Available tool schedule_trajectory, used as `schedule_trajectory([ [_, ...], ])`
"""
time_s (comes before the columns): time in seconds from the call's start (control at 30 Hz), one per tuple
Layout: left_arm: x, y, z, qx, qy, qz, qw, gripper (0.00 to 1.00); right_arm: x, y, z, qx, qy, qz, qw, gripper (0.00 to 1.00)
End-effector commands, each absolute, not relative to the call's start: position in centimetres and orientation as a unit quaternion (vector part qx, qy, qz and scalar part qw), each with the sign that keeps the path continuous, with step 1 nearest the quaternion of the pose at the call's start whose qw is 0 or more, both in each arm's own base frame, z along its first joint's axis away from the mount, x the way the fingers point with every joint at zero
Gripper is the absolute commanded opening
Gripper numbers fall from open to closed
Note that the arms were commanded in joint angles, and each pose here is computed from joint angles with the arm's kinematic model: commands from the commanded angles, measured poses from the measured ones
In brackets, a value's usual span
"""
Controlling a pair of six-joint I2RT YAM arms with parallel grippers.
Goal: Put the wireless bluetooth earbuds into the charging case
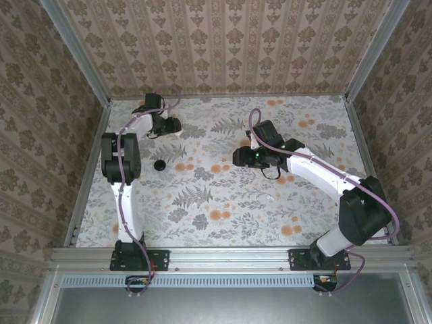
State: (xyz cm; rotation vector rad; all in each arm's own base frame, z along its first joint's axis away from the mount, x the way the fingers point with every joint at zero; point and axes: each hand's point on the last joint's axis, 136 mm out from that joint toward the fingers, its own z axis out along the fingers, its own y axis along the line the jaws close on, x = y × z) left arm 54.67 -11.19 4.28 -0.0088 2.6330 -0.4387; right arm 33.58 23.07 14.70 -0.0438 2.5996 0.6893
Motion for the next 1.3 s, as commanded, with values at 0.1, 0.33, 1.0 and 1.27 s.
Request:
schedule_trajectory([
  [0.1,53.9,-12.1,2.8,0.013,0.970,-0.140,0.200,0.52,33.4,22.3,14.8,-0.018,0.943,0.237,0.232,0.56],
  [0.33,52.0,-13.8,1.7,0.037,0.973,-0.145,0.178,0.46,33.6,22.5,15.1,-0.017,0.941,0.243,0.233,0.56],
  [1.0,40.8,-21.8,1.8,0.078,0.961,-0.214,0.156,0.38,31.6,21.5,15.5,0.009,0.937,0.257,0.236,0.56],
  [1.27,34.9,-23.8,4.6,0.115,0.955,-0.210,0.175,0.43,31.7,22.1,14.1,0.010,0.946,0.241,0.215,0.56],
])
